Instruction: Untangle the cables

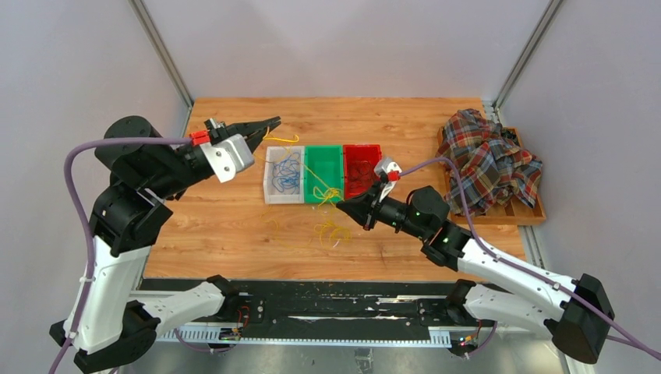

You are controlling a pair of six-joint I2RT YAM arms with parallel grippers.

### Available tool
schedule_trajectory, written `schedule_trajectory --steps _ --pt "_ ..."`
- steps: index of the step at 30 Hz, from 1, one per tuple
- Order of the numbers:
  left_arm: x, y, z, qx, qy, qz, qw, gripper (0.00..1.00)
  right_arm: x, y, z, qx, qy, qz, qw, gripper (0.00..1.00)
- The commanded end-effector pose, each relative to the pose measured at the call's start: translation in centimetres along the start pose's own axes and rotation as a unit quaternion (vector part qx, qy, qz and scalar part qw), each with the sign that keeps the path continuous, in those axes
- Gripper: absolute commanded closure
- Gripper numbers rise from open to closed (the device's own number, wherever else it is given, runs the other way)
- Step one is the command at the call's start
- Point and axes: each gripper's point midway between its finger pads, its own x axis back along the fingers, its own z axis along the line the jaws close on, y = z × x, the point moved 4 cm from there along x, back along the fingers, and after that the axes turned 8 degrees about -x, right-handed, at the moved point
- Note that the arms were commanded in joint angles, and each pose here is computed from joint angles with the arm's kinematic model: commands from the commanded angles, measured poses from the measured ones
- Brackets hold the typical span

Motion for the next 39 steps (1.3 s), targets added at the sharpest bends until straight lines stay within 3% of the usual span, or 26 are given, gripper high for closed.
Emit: schedule_trajectory --steps 1,5,7,11,13,15,18,19,22,24,32,39 --pt "0.5 3.0 2.4 0.014 0.053 -0.055 0.997 1.00 -0.3 -2.2 -0.1 -0.023 0.014 0.054 0.998 0.99" --pt "-0.4 3.2 0.5 0.071 -0.003 -0.077 0.994 0.99 -3.0 0.4 2.7 -0.018 0.070 0.044 0.996 0.79" --pt "-0.7 3.0 -0.5 0.093 -0.026 -0.079 0.992 1.00 -4.0 2.1 3.8 -0.017 0.093 0.019 0.995 0.74" --pt "-1.1 1.8 -1.5 0.114 -0.034 -0.065 0.991 1.00 -5.5 4.9 5.5 -0.014 0.124 -0.017 0.992 0.76" --pt "-1.2 1.5 -1.7 0.116 -0.033 -0.062 0.991 1.00 -6.0 5.4 6.2 -0.015 0.139 -0.023 0.990 0.84" --pt "-1.1 1.5 -1.8 0.117 -0.034 -0.062 0.991 0.99 -6.2 5.6 6.5 -0.020 0.147 -0.026 0.989 0.99" --pt "-1.1 1.3 -1.9 0.119 -0.033 -0.062 0.990 0.99 -6.3 5.5 6.6 -0.023 0.148 -0.022 0.988 0.99" --pt "-1.0 1.4 -2.0 0.118 -0.032 -0.062 0.991 0.99 -6.2 5.3 6.5 -0.019 0.144 -0.018 0.989 0.97" --pt "-0.8 1.5 -2.1 0.116 -0.037 -0.065 0.990 1.00 -5.6 4.4 5.3 -0.009 0.105 0.002 0.994 0.67" --pt "-0.6 1.7 -2.2 0.116 -0.039 -0.067 0.990 1.00 -4.8 3.7 4.6 0.002 0.085 0.018 0.996 0.59" --pt "-0.6 1.8 -2.7 0.126 -0.051 -0.072 0.988 0.99 -5.8 1.9 4.5 -0.013 0.102 0.084 0.991 0.57" --pt "-0.6 1.6 -2.9 0.124 -0.055 -0.069 0.988 0.99 -8.3 2.2 5.5 -0.039 0.131 0.072 0.988 0.60"
